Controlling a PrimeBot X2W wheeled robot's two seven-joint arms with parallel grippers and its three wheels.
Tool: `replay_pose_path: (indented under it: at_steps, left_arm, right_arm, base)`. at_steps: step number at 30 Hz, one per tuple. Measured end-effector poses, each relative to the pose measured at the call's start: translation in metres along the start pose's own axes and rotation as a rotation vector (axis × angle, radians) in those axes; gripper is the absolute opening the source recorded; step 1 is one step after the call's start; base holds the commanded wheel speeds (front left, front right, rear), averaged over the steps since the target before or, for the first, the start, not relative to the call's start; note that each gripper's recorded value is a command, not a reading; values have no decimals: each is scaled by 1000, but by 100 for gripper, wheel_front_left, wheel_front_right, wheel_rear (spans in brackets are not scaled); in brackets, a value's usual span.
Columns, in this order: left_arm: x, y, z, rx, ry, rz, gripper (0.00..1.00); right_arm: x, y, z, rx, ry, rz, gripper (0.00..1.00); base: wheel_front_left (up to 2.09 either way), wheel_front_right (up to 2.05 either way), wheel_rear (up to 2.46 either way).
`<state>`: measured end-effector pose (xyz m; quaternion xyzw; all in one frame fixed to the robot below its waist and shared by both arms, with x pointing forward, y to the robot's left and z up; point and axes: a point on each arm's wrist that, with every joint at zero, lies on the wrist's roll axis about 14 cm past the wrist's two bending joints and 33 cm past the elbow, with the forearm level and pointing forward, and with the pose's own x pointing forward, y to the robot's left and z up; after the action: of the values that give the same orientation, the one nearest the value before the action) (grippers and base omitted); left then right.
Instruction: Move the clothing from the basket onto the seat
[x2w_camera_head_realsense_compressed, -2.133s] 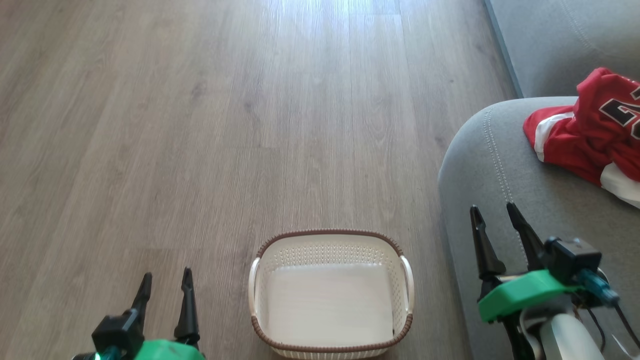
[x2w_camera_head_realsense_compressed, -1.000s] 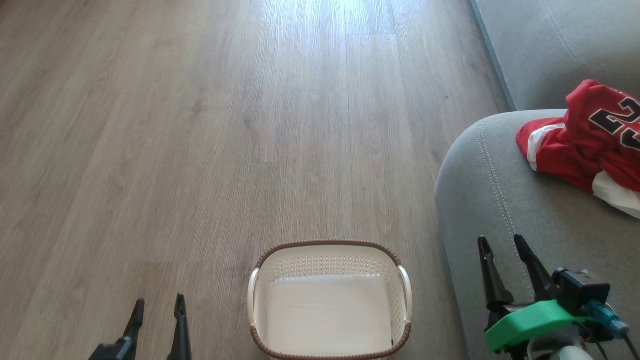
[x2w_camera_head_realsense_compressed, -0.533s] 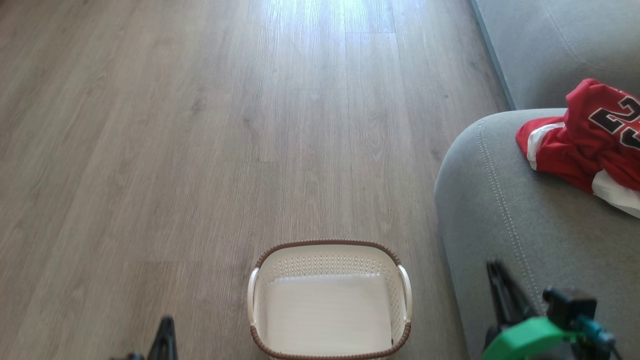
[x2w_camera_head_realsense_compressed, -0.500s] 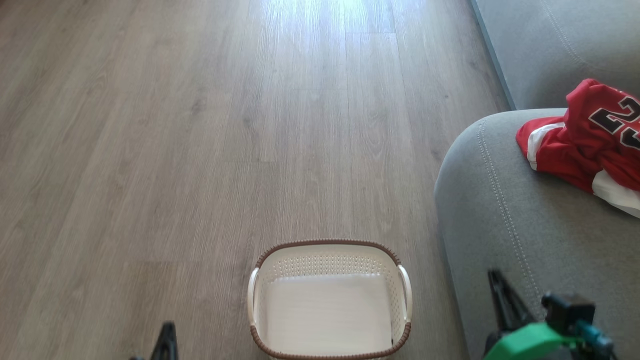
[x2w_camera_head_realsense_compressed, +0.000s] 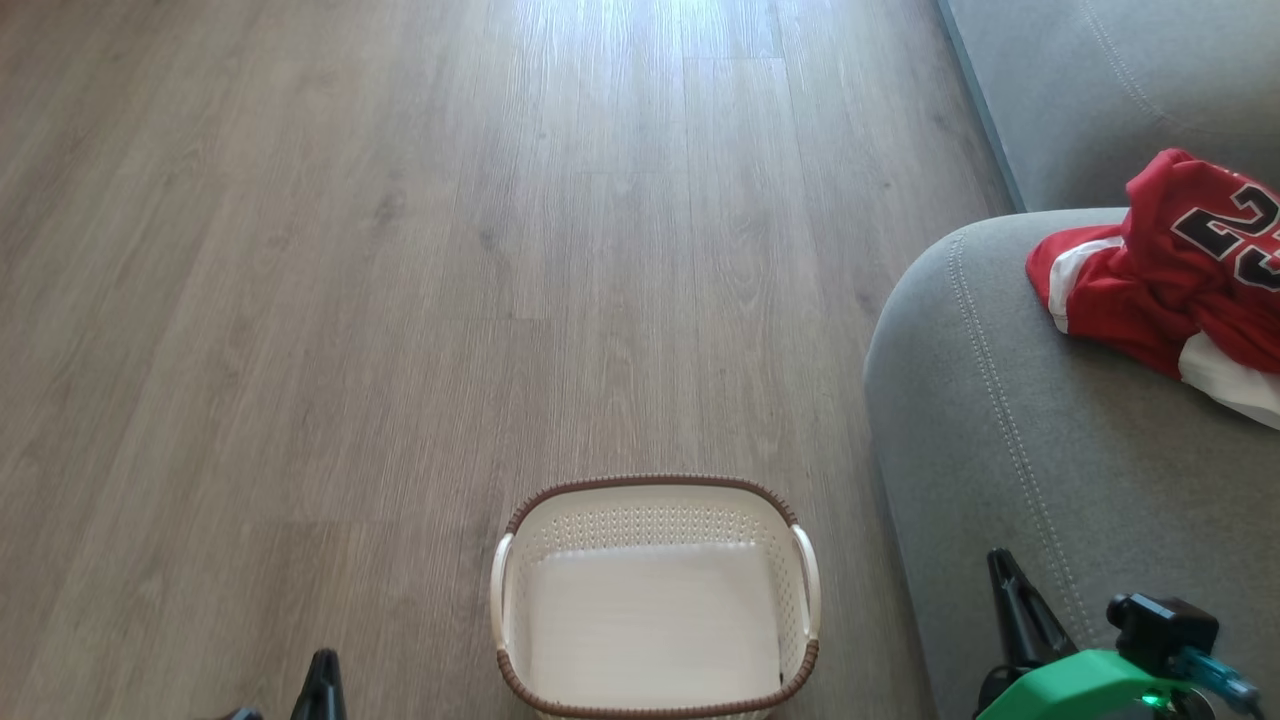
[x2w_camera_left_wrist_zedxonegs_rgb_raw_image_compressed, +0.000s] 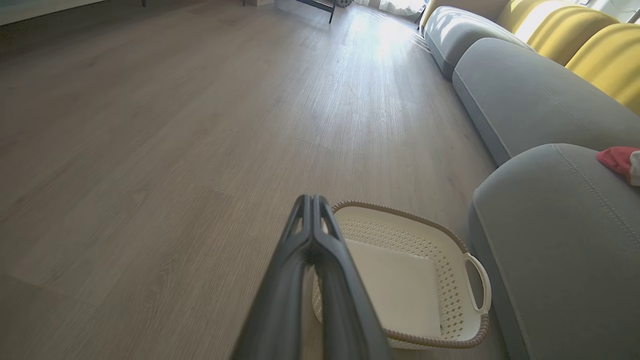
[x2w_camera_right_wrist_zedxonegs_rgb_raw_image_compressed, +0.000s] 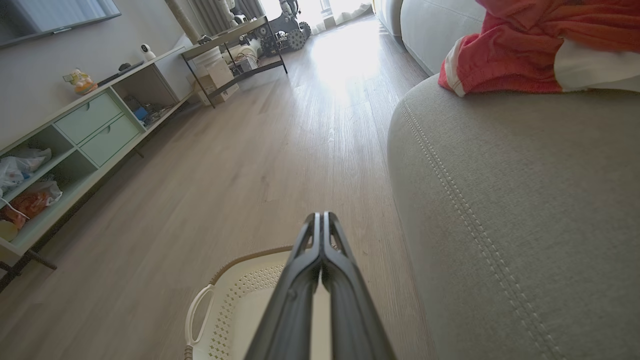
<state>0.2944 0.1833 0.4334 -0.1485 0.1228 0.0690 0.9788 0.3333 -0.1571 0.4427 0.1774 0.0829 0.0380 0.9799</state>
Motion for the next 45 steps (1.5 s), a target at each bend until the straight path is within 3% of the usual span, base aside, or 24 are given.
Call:
replay_pose_path:
  at_steps: [45]
  left_arm:
    - [30,-8,16,-508,79,-21,0]
  right_arm:
    - [12,-22,17,496,-37,-89,0]
  base:
    - [0,0,0]
